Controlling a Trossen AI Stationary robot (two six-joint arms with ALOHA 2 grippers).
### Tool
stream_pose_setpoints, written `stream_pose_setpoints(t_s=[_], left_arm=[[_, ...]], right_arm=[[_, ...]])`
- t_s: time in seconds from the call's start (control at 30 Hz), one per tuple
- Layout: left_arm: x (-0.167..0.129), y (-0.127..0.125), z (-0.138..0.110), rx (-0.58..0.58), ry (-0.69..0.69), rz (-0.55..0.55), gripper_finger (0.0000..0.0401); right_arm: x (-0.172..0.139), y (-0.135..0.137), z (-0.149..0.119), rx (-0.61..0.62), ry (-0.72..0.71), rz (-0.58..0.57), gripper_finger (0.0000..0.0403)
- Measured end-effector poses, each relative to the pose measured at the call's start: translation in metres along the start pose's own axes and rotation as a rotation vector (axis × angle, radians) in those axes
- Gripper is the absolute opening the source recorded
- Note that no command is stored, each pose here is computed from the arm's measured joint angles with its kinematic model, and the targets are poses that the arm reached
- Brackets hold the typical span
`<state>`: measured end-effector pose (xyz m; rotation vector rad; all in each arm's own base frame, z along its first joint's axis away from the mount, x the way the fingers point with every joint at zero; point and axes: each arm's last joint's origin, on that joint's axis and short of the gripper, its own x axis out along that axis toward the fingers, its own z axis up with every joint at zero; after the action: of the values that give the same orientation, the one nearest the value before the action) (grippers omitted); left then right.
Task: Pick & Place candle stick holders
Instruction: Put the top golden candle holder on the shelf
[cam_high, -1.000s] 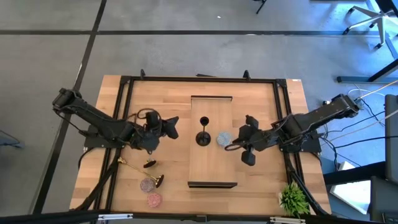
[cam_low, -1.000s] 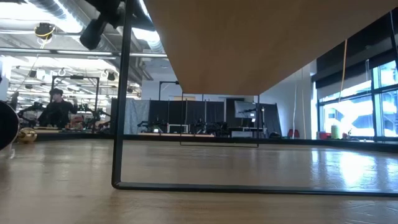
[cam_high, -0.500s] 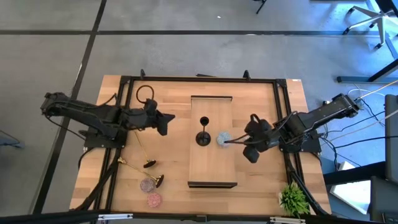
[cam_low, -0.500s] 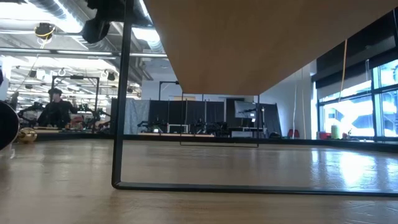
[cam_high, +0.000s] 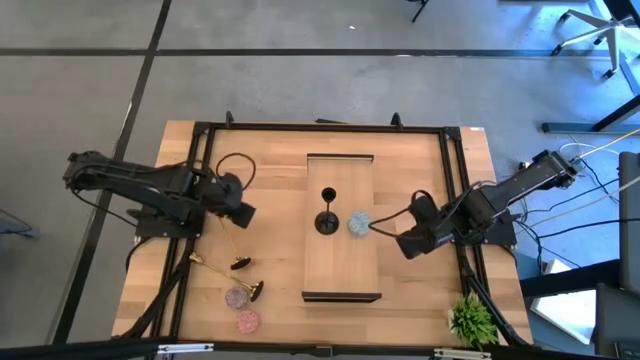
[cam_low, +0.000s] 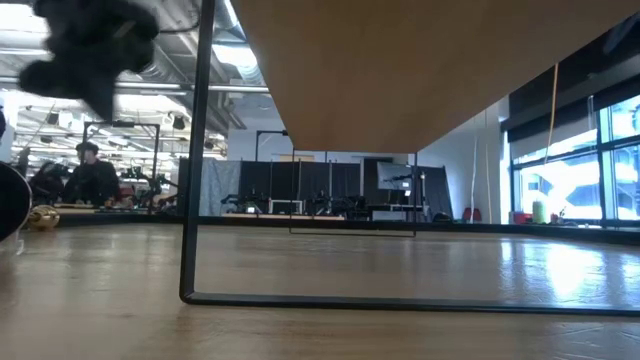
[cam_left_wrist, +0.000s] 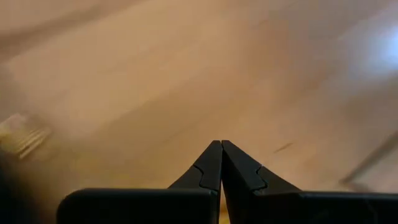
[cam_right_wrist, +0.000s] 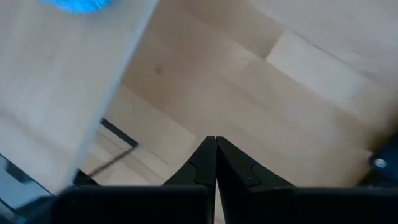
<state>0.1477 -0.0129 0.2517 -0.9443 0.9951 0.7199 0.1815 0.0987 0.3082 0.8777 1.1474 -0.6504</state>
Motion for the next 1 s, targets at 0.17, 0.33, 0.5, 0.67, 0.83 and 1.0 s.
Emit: stream_pose_setpoints(t_s=[0.17, 0.33, 0.5, 0.67, 0.83, 1.0], left_arm=[[0.001, 0.015, -0.007, -0.001, 0.108, 0.171, 0.0002], [0.001, 0.014, -0.009, -0.118, 0.120, 0.168, 0.0002], [0.005, 0.007, -0.012, -0.176, 0.143, 0.156, 0.0002], [0.019, 0.004, -0.017, -0.248, 0.182, 0.178, 0.0006], [0.043, -0.002, -0.024, -0.342, 0.273, 0.164, 0.0040], [0.059, -0.005, -0.029, -0.400, 0.256, 0.238, 0.0090]], right_arm=[[0.000, 0.002, 0.001, 0.007, -0.038, 0.018, 0.0010], [0.000, 0.002, 0.001, -0.075, -0.040, 0.015, 0.0010], [0.000, 0.001, 0.001, -0.148, -0.043, 0.006, 0.0010], [0.000, 0.001, 0.004, -0.154, -0.129, -0.004, 0.0010], [0.000, -0.002, 0.005, -0.184, -0.167, -0.036, 0.0010], [-0.001, -0.003, 0.006, -0.232, -0.200, -0.055, 0.0010]])
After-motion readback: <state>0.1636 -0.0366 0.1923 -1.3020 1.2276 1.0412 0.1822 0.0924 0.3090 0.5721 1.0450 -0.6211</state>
